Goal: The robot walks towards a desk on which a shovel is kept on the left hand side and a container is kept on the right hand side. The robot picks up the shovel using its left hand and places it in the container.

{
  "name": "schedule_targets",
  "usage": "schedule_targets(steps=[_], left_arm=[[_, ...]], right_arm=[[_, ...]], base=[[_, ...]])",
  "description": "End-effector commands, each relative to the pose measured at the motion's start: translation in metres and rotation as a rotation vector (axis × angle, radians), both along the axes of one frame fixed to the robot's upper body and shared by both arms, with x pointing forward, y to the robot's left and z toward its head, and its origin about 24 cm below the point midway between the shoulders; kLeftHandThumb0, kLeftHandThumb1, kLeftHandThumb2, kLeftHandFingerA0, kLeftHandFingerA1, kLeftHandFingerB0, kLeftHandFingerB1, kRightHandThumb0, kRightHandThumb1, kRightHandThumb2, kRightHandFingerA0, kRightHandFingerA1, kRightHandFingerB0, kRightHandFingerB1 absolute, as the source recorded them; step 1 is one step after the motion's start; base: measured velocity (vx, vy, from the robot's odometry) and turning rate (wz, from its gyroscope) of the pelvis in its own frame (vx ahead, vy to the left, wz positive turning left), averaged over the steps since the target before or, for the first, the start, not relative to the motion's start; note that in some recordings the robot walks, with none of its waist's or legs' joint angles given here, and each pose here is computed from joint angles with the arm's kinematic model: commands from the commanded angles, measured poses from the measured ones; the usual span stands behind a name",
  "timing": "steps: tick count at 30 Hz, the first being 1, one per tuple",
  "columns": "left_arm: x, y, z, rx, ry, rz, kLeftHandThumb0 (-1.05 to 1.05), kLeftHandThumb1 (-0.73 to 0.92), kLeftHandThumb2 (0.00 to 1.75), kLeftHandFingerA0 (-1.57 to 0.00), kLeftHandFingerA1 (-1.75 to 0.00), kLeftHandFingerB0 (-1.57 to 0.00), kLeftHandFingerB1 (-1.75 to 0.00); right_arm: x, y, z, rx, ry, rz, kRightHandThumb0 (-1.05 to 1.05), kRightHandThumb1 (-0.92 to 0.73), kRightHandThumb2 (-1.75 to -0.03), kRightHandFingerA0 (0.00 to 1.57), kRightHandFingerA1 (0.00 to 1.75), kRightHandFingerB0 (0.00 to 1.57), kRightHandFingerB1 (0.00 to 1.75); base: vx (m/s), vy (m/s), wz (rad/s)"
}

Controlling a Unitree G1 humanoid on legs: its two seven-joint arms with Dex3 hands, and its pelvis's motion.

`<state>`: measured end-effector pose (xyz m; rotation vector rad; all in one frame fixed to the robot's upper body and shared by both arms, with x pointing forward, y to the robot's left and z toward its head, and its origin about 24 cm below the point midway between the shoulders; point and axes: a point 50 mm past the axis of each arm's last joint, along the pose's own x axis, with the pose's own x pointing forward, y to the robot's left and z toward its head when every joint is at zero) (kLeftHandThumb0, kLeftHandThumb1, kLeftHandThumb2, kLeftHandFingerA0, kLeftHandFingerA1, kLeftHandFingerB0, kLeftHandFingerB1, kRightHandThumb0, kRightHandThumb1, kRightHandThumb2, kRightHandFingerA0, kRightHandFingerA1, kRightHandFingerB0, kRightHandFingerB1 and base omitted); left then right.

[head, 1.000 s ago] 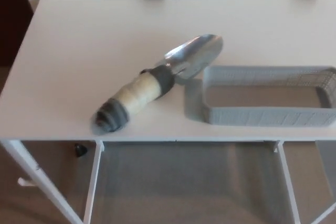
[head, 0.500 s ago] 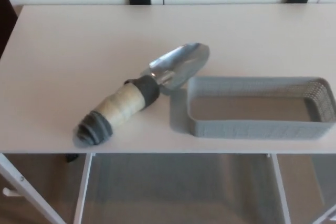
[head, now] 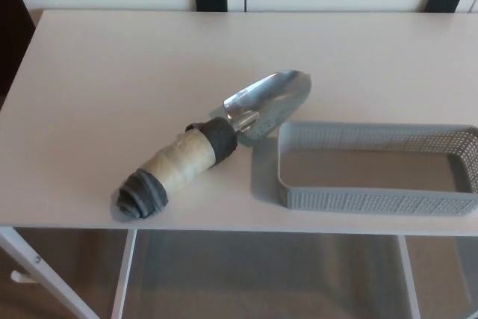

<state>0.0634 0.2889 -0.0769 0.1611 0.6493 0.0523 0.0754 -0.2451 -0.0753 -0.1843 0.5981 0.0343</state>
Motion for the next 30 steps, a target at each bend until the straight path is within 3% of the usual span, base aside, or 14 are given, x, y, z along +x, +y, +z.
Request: schedule_targets(steps=[1, 19, 20, 21, 22, 24, 25, 26, 27, 28, 29, 30], left_arm=[[0.001, 0.003, 0.003, 0.007, -0.020, -0.002, -0.67, 0.85, 0.66, -0.30, -0.36, -0.23, -0.31], [-0.002, -0.001, 0.003, 0.002, -0.026, -0.004, -0.67, 0.85, 0.66, -0.30, -0.36, -0.23, -0.31], [-0.009, -0.026, 0.056, 0.012, -0.223, -0.606, -0.36, 0.69, 0.62, -0.14, -0.46, -0.04, -0.32], [-0.016, -0.044, 0.078, 0.007, -0.260, -0.787, -0.88, 0.64, 0.62, -0.58, -0.37, -0.44, -0.35], [-0.009, -0.046, 0.093, -0.006, -0.247, -0.707, -0.72, 0.47, 0.84, -0.42, -0.50, -0.31, -0.45], [-0.004, -0.068, 0.145, -0.178, -0.374, -0.870, -0.82, 0.49, 0.85, -0.46, -0.49, -0.32, -0.44], [0.003, -0.076, 0.174, -0.206, -0.485, -0.933, -0.76, 0.56, 0.59, -0.53, -0.38, -0.36, -0.33], [0.010, -0.081, 0.202, -0.225, -0.601, -0.975, -0.80, 0.44, 0.84, -0.48, -0.49, -0.30, -0.45], [0.015, -0.087, 0.229, -0.251, -0.715, -1.003, -0.78, 0.54, 0.58, -0.50, -0.40, -0.32, -0.36], [0.020, -0.090, 0.248, -0.271, -0.824, -1.010, -0.77, 0.50, 0.57, -0.47, -0.41, -0.31, -0.36], [0.024, -0.091, 0.262, -0.279, -0.900, -1.014, -0.83, 0.46, 0.83, -0.40, -0.49, -0.24, -0.43], [0.031, -0.091, 0.279, -0.262, -1.004, -1.020, -0.91, 0.49, 0.86, -0.36, -0.49, -0.20, -0.44]], right_arm=[[-0.001, -0.002, 0.001, -0.015, -0.008, 0.000, -0.60, -0.62, -0.83, 0.29, 0.50, 0.17, 0.43], [-0.002, -0.006, 0.004, -0.019, -0.014, 0.002, -0.60, -0.62, -0.83, 0.29, 0.50, 0.17, 0.43], [-0.003, -0.003, 0.004, -0.010, -0.011, 0.014, -0.61, -0.62, -0.84, 0.29, 0.50, 0.18, 0.44], [-0.003, -0.002, 0.004, -0.006, -0.012, 0.020, -0.61, -0.62, -0.84, 0.29, 0.50, 0.19, 0.44], [0.000, -0.002, 0.004, -0.004, -0.019, 0.023, -0.61, -0.62, -0.84, 0.29, 0.50, 0.20, 0.44], [0.003, -0.002, 0.004, 0.000, -0.024, 0.023, -0.61, -0.61, -0.84, 0.29, 0.51, 0.20, 0.45], [0.007, -0.002, 0.005, -0.005, -0.030, 0.022, -0.62, -0.60, -0.84, 0.30, 0.51, 0.20, 0.45], [0.009, -0.001, 0.005, -0.004, -0.028, 0.020, -0.63, -0.61, -0.84, 0.29, 0.50, 0.20, 0.44], [0.010, -0.001, 0.004, -0.007, -0.027, 0.015, -0.62, -0.61, -0.83, 0.30, 0.50, 0.20, 0.44], [0.009, -0.001, 0.005, -0.007, -0.028, 0.015, -0.60, -0.62, -0.83, 0.30, 0.50, 0.20, 0.44], [0.009, -0.001, 0.005, -0.009, -0.030, 0.016, -0.55, -0.74, -0.61, 0.36, 0.44, 0.22, 0.35], [0.010, 0.000, 0.005, -0.019, -0.032, 0.025, -0.61, -0.62, -0.83, 0.30, 0.50, 0.19, 0.44]], base=[[0.00, 0.000, 0.00], [0.00, 0.000, 0.00], [0.00, 0.000, 0.00], [0.00, 0.000, 0.00], [0.00, 0.000, 0.00], [0.00, 0.000, 0.00], [0.00, 0.000, 0.00], [0.00, 0.000, 0.00], [0.00, 0.000, 0.00], [0.00, 0.000, 0.00], [0.00, 0.000, 0.00], [0.00, 0.000, 0.00]])
